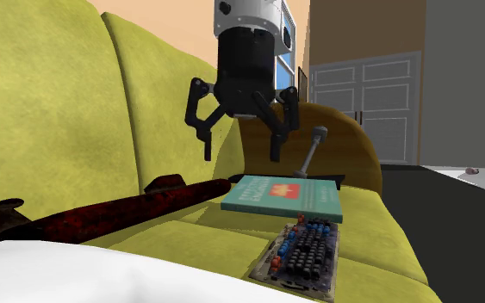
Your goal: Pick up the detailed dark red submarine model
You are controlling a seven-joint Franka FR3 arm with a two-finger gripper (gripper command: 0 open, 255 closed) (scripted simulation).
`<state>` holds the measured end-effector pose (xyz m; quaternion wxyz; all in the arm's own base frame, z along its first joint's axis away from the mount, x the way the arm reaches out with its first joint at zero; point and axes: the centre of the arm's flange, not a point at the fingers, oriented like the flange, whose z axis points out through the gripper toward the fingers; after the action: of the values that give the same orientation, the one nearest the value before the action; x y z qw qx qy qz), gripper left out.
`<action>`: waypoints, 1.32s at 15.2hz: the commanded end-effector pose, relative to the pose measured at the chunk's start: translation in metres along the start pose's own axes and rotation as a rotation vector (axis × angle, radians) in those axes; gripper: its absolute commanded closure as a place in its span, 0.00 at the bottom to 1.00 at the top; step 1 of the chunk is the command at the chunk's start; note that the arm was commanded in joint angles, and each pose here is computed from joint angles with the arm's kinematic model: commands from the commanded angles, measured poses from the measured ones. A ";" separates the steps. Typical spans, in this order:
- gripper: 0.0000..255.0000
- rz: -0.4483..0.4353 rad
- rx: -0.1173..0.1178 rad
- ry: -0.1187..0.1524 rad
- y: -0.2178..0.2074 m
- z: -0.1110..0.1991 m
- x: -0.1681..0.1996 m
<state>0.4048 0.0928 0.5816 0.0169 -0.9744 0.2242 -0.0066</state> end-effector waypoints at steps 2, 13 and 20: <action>0.00 0.089 0.008 -0.003 -0.033 0.009 0.020; 0.00 0.365 0.030 -0.009 -0.124 0.039 0.104; 0.00 0.365 0.030 -0.009 -0.122 0.074 0.103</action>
<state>0.5537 0.1607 0.5169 0.0332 -0.9172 0.3970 -0.0022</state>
